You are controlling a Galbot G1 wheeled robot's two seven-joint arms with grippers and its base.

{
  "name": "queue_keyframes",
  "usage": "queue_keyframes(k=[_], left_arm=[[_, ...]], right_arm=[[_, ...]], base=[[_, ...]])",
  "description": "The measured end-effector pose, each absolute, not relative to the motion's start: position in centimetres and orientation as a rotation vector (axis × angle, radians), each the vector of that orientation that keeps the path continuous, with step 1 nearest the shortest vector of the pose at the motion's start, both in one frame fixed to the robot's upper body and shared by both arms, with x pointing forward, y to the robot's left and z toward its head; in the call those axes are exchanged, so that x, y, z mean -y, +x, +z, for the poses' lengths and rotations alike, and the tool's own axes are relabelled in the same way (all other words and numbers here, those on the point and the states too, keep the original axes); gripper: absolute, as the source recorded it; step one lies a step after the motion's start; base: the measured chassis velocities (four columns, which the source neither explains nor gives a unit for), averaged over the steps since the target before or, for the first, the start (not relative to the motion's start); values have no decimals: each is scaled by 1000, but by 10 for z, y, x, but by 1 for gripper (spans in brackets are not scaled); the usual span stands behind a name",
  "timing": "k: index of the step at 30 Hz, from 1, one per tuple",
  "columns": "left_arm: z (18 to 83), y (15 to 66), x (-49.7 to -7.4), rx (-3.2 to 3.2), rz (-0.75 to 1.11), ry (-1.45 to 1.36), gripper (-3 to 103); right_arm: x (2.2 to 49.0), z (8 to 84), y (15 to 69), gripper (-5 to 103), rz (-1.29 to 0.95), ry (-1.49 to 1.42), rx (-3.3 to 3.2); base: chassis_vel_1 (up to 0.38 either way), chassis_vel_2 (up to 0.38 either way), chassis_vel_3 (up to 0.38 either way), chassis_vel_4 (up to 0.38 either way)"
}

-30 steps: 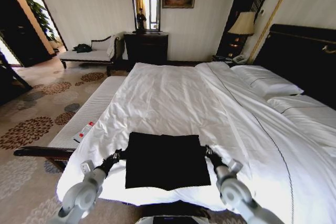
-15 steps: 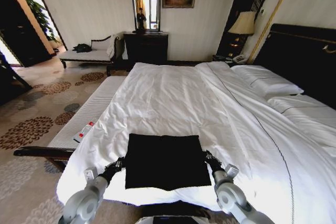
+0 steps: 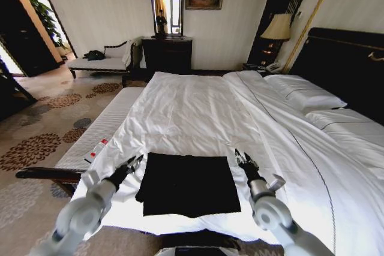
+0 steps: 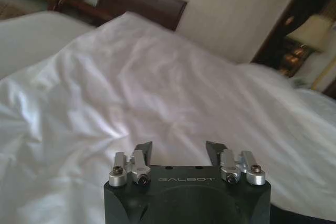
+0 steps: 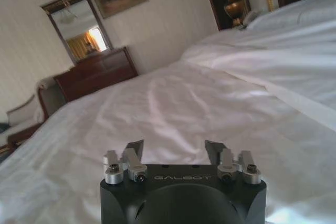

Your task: Fold the clothes on the bed.

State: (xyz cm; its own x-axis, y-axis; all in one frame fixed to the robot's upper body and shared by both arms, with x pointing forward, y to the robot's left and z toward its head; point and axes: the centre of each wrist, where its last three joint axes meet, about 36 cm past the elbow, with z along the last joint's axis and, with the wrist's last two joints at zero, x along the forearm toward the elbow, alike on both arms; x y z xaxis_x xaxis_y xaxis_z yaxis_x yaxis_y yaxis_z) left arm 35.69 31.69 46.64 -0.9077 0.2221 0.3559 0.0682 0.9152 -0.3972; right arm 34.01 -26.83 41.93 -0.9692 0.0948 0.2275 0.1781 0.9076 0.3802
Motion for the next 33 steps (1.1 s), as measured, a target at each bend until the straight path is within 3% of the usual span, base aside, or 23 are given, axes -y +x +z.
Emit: queue_keyframes(k=[3, 5, 7, 8, 11, 19, 29, 30, 32, 33], left_arm=[[441, 386, -325, 2665, 545, -112, 77], [433, 394, -325, 2652, 554, -98, 77], [411, 411, -317, 2612, 562, -98, 93], [404, 415, -315, 2604, 560, -95, 93], [389, 423, -310, 2583, 568, -90, 99], [370, 442, -300, 2572, 594, -100, 101], [357, 453, -289, 2562, 615, -120, 72], [356, 454, -287, 2561, 625, -123, 61], [356, 454, -285, 2557, 628, -127, 61], [354, 455, -283, 2553, 630, -133, 56]], right_arm=[[262, 405, 361, 81, -609, -181, 2824], [261, 403, 364, 86, -611, -178, 2818], [262, 395, 368, 96, -612, -188, 2802], [263, 393, 368, 99, -612, -193, 2798], [266, 389, 370, 100, -612, -210, 2792], [269, 385, 375, 100, -626, -237, 2785], [269, 376, 384, 100, -627, -264, 2776], [271, 375, 386, 100, -626, -274, 2775], [273, 374, 388, 100, -627, -282, 2774], [275, 374, 389, 100, -625, -289, 2773]], base=[[0, 0, 0, 0], [0, 0, 0, 0], [0, 0, 0, 0], [0, 0, 0, 0], [0, 0, 0, 0], [0, 0, 0, 0], [0, 0, 0, 0], [0, 0, 0, 0], [0, 0, 0, 0], [0, 0, 0, 0]])
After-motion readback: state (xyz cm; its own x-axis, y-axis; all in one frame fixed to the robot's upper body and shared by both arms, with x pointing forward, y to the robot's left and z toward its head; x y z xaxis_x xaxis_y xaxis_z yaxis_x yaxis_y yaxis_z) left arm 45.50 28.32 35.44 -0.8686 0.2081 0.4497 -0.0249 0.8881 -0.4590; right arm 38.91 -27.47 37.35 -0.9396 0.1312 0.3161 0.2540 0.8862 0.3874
